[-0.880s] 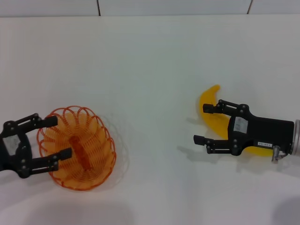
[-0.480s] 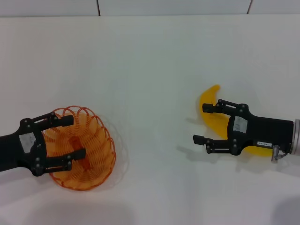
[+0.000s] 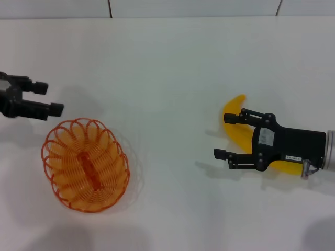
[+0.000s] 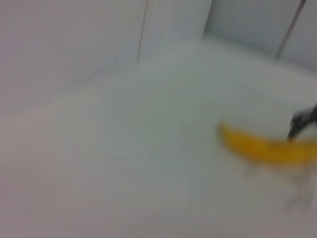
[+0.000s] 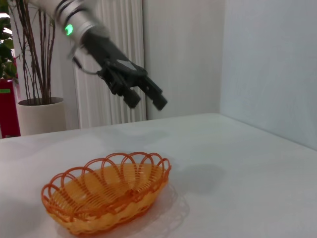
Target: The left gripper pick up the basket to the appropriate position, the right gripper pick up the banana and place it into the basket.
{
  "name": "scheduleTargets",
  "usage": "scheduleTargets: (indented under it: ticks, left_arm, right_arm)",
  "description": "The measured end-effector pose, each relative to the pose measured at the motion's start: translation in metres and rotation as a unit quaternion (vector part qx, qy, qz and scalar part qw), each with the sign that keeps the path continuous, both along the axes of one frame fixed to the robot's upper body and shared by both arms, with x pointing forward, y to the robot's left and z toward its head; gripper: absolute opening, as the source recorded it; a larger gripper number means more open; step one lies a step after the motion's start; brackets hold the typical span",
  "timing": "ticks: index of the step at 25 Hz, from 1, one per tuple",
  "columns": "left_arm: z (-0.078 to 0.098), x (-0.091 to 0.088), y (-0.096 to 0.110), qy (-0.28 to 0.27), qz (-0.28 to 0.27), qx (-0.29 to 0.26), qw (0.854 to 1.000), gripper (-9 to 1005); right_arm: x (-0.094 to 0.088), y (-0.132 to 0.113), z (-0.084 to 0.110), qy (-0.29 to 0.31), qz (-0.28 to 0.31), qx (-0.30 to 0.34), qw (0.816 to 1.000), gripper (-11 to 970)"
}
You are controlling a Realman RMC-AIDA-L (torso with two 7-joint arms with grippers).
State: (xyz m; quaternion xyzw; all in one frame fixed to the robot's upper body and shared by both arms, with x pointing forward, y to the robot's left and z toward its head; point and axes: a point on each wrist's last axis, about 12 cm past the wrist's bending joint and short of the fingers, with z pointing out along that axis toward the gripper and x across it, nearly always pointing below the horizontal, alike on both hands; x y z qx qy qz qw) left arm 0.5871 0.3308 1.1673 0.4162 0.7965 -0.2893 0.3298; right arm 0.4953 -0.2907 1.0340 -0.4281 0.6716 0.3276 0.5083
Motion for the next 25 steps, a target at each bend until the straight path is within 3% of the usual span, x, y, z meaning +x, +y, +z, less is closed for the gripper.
scheduleTargets:
  ticks: [3, 5, 7, 11, 17, 25]
  left_arm:
    - [0.017, 0.020, -0.012, 0.034, -0.014, 0.095, 0.995, 844]
    - [0.017, 0.021, -0.021, 0.014, -0.040, 0.134, 0.990, 843]
    - [0.015, 0.019, -0.033, -0.040, -0.077, 0.173, 0.981, 842]
    - [0.005, 0.015, -0.050, -0.072, -0.115, 0.215, 0.967, 839]
    - [-0.015, 0.021, -0.066, -0.069, -0.132, 0.248, 0.957, 816]
    - [-0.021, 0.028, -0.088, -0.104, -0.158, 0.253, 0.949, 809]
  right_arm:
    - [0.002, 0.001, 0.001, -0.002, 0.001, 0.000, 1.000, 893]
    - [0.003, 0.001, 0.002, -0.003, 0.002, -0.001, 1.000, 893]
    - [0.005, 0.002, 0.002, -0.003, 0.004, -0.002, 1.000, 893]
    - [0.006, 0.005, 0.003, -0.004, 0.010, -0.001, 1.000, 893]
    - [0.009, 0.007, 0.005, -0.005, 0.015, 0.000, 1.000, 894]
    - [0.009, 0.007, 0.005, -0.005, 0.014, -0.002, 1.000, 894]
